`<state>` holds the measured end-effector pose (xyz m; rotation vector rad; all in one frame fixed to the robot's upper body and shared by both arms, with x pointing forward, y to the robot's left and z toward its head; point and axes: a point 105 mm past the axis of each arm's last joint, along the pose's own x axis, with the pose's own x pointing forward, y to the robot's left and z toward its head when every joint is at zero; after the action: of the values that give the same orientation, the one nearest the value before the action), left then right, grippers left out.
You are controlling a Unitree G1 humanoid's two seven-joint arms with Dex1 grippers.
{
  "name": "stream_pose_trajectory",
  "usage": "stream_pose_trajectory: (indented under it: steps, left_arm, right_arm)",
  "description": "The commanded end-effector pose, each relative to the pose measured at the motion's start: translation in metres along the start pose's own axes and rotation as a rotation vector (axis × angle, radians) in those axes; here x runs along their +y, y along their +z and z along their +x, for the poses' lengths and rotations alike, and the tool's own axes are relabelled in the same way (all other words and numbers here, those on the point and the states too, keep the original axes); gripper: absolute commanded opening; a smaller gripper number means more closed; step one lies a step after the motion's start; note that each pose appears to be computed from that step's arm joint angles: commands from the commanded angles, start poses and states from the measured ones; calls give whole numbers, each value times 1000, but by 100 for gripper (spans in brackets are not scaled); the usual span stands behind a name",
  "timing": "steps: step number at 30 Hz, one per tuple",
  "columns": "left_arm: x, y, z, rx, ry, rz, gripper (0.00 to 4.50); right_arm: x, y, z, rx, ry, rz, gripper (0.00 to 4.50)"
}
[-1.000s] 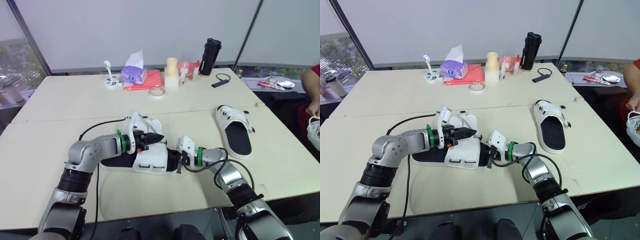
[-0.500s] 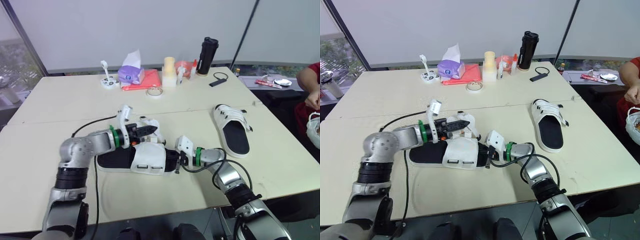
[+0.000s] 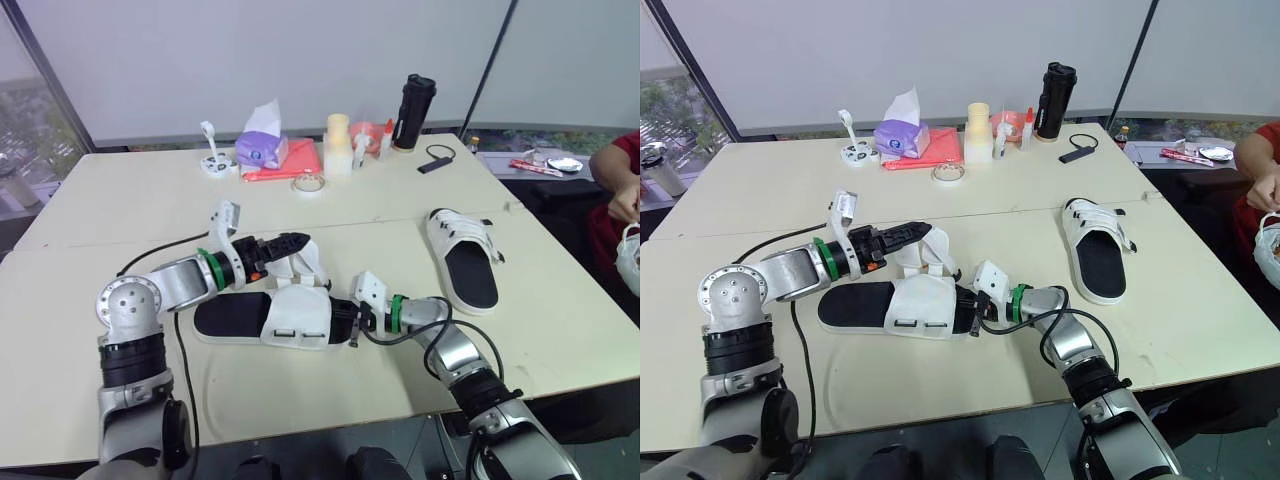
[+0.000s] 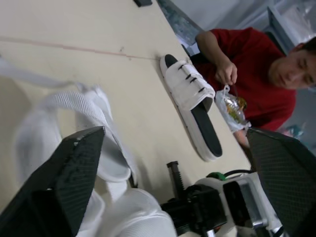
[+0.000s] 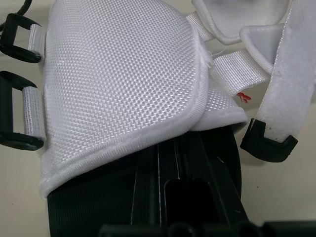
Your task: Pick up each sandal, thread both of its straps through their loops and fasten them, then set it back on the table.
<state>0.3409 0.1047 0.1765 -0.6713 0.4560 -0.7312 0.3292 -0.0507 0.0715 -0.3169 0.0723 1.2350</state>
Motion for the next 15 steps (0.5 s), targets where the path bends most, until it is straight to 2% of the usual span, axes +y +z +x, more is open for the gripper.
stream_pose_trajectory:
  steps: [1,7,15]
  left_arm:
    - [-4,3,5,-15,47,-35,445]
    - [-4,-11,16,22,85,-43,445]
    - [-5,-12,29,32,84,-46,445]
  right_arm:
    - [12,-38,3,131,8,74,0]
    - [12,-38,3,129,3,79,0]
    - [12,-38,2,128,-9,80,0]
